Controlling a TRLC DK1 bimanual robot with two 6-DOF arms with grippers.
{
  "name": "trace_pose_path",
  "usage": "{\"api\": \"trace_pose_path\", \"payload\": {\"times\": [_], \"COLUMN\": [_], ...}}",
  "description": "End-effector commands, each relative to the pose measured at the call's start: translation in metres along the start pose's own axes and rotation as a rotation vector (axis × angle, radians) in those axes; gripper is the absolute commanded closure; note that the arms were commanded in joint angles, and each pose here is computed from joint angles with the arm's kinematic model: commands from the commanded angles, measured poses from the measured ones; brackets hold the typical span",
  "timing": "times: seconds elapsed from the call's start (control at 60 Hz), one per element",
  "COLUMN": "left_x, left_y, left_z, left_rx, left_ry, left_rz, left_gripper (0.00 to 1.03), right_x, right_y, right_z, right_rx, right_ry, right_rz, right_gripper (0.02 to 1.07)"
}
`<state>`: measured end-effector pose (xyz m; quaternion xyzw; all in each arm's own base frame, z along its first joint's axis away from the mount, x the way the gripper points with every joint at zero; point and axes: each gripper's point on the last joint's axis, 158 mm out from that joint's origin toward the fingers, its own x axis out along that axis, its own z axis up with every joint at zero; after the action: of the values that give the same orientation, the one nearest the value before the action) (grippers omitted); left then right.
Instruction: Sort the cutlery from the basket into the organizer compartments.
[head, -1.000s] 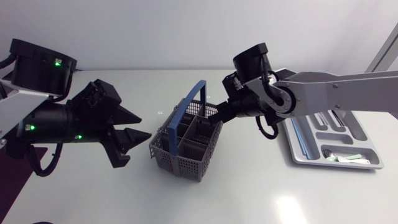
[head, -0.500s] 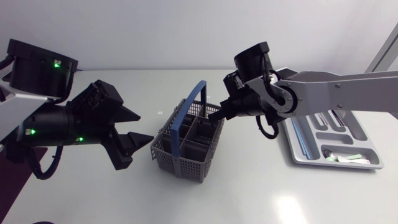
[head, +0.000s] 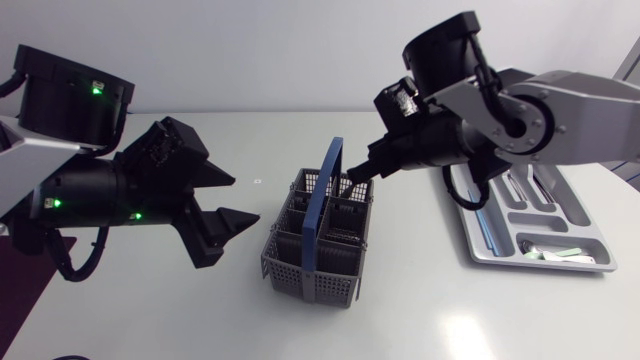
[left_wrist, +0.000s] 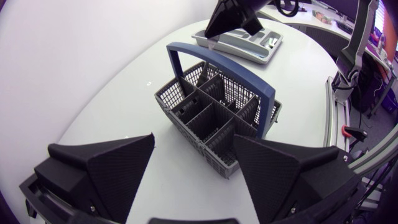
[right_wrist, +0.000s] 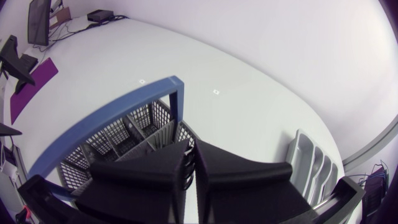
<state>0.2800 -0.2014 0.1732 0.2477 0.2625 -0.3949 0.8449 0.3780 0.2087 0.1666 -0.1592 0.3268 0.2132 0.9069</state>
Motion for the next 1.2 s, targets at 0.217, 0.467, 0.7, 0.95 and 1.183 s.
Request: {"api": "trace_pose_path", "payload": {"times": [0.217, 0.467, 0.7, 0.95, 1.183], "left_x": [0.003, 0.003, 0.003, -0.001, -0.012], "left_y": [-0.006, -0.004, -0.019, -0.031, -0.045], "left_z": [0.026, 0.048, 0.073, 0.085, 0.086], "left_rx": [0.052, 0.062, 0.087, 0.133, 0.151], "left_ry": [-0.014, -0.027, -0.071, -0.087, -0.092], "left_rz": [-0.032, -0.101, -0.201, -0.281, -0.39], "left_gripper": [0.05, 0.05, 0.05, 0.05, 0.05], "right_x": [-0.069, -0.119, -0.156, -0.174, -0.182], "right_y": [0.0, -0.005, -0.01, 0.012, 0.035], "right_z": [0.047, 0.056, 0.061, 0.062, 0.062], "right_rx": [-0.039, -0.094, -0.121, -0.143, -0.155], "right_ry": [-0.128, -0.183, -0.248, -0.292, -0.321], "right_rz": [0.038, 0.048, 0.109, 0.26, 0.376], "right_gripper": [1.01, 1.01, 1.01, 1.01, 1.01]}}
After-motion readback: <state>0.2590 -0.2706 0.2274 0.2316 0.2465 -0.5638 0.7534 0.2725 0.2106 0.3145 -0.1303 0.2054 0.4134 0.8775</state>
